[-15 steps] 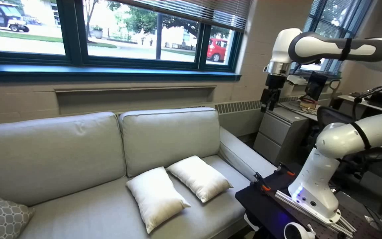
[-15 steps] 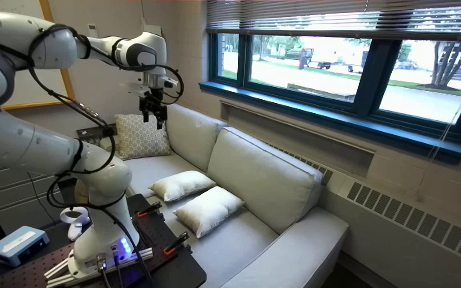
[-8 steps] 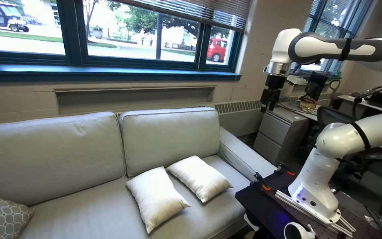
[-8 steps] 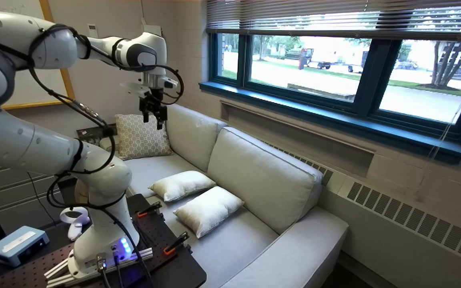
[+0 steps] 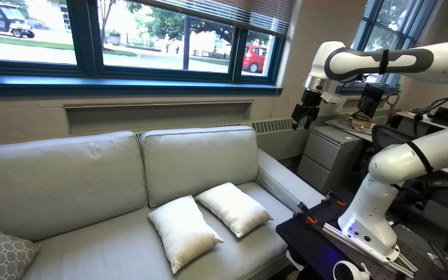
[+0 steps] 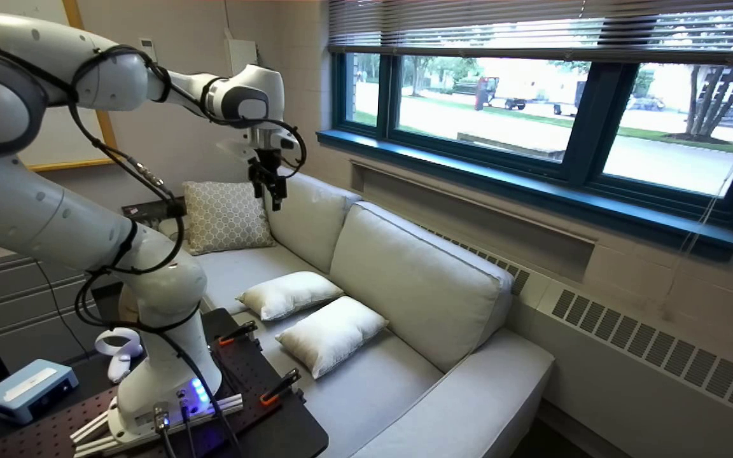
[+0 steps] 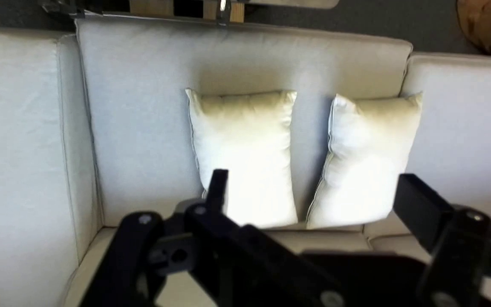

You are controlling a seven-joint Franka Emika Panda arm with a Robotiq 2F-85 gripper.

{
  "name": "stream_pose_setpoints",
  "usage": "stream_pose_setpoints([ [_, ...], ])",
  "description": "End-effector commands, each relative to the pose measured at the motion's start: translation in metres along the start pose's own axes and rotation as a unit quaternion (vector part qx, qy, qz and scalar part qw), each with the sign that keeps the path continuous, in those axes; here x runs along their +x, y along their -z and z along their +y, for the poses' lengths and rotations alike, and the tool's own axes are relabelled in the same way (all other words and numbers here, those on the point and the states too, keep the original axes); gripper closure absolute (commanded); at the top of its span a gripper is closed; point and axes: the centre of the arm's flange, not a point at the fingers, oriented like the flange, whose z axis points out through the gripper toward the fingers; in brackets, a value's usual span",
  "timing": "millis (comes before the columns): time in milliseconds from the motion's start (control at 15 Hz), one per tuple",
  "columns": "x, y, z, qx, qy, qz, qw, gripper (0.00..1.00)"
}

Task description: Put the pillows upright against the armrest of the couch

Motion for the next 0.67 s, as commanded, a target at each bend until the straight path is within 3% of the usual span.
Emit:
stream_pose_setpoints([
  [0,0.052,-0.016,0.021,0.036,-0.09,0.024,0.995,0.0],
  [333,0.127,-0.051,0.074,0.096,-0.187,0.054,0.9762,0.0],
  [600,0.194,-0.088,0.13,0.115,-0.284,0.069,0.9495,0.0],
])
